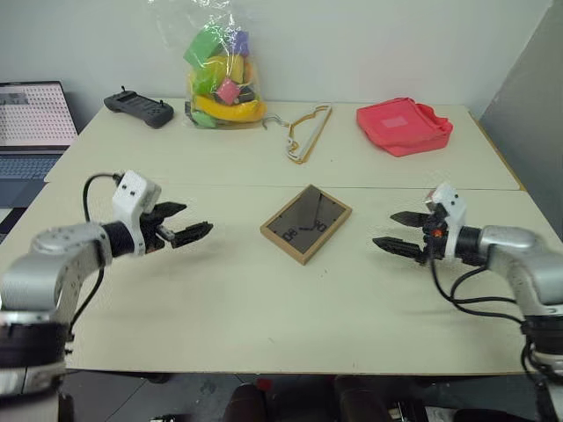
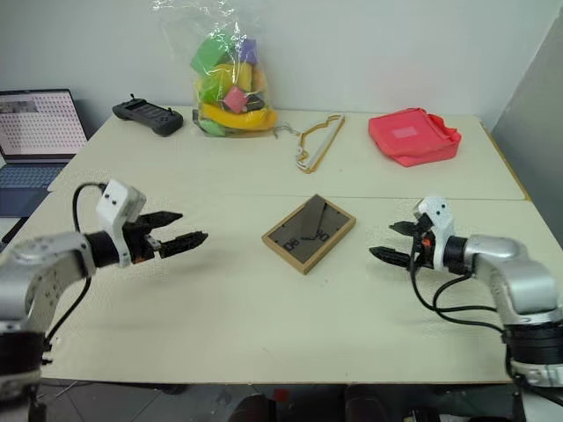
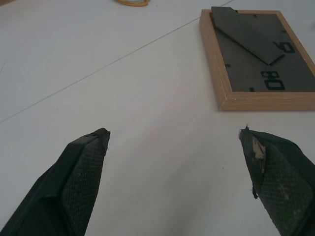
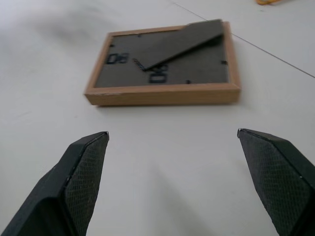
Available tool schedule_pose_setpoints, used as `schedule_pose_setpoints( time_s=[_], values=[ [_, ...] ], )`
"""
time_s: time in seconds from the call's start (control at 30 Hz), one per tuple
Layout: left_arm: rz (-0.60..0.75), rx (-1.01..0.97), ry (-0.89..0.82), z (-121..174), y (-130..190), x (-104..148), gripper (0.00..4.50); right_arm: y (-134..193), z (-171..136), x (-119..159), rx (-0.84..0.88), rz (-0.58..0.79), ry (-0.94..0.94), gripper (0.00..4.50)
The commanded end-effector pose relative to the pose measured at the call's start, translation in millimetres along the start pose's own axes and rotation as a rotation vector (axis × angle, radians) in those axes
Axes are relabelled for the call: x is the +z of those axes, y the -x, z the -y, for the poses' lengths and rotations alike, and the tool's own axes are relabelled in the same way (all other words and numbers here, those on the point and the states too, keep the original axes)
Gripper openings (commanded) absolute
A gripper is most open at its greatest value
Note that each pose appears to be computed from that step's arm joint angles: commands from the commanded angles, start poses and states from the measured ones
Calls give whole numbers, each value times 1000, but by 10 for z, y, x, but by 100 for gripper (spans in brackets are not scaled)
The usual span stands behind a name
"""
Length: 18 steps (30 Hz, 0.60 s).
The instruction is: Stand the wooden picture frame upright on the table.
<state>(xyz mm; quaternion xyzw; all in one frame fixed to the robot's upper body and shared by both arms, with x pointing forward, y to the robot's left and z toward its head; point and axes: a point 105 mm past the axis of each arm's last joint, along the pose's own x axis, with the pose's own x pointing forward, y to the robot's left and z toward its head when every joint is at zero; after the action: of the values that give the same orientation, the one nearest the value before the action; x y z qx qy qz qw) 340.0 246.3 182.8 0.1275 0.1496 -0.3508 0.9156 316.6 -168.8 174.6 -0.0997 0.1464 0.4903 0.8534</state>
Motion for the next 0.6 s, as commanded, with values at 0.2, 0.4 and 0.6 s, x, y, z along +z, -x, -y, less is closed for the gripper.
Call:
schedule_pose_setpoints(
  time_s=[0.2,0.4,0.6],
  values=[
    [14,-9,-99,-115,-250,133,450,-3,203,-13,-129,-31,44,445],
    [137,159,-47,-101,-666,48,378,-281,328,-188,-329,-12,17,370],
    [139,247,-11,42,-1143,-104,230,-600,431,-270,-473,9,-5,199]
  ],
)
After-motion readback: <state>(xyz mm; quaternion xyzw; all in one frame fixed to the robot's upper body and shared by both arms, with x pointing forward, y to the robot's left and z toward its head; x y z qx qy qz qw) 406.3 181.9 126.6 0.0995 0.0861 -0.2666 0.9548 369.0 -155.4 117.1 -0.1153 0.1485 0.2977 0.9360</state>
